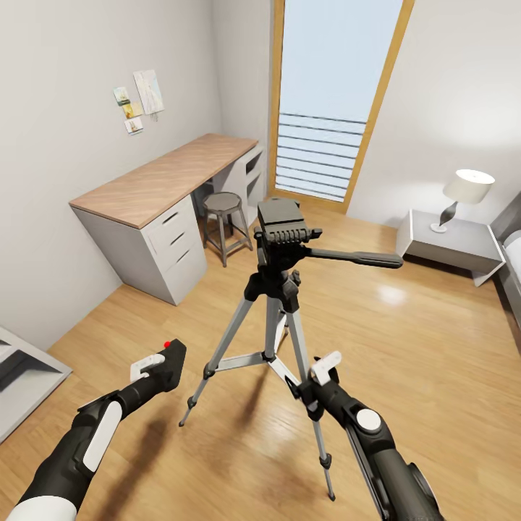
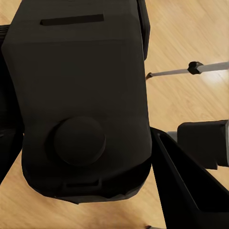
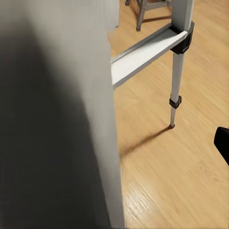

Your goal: Attach the digital camera to the camera tripod in the bedroom.

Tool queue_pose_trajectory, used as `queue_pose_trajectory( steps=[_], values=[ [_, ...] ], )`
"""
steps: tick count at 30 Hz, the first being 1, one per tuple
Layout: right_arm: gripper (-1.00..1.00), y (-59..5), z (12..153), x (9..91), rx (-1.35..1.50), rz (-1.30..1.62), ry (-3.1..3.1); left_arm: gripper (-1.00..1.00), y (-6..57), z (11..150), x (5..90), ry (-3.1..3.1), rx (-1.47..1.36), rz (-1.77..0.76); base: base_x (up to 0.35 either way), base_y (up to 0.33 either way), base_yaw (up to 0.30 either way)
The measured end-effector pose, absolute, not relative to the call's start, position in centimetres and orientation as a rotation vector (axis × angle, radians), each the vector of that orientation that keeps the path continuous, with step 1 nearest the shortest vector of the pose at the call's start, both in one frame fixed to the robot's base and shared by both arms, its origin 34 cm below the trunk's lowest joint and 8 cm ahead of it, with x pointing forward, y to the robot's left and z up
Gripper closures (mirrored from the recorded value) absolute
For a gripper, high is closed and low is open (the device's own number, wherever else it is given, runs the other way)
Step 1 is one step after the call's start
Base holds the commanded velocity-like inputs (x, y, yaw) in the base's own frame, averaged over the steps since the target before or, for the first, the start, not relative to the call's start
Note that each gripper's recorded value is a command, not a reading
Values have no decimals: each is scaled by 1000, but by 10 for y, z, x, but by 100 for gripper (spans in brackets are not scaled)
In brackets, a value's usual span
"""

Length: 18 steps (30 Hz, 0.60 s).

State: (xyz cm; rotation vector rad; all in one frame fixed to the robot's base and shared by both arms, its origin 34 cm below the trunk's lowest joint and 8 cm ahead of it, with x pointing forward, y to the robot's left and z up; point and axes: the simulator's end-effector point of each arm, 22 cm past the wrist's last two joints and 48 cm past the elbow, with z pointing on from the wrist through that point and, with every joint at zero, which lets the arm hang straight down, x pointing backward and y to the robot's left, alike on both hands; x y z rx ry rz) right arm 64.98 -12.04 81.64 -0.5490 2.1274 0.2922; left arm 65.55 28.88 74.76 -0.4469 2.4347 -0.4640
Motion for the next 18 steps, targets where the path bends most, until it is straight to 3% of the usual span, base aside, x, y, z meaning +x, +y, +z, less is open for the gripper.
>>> queue_pose_trajectory(
  steps=[18],
  values=[
    [-100,-120,810,655,-551,297,2141,100,289,747,655,2435,-447,-464,0,0,0]
  ],
)
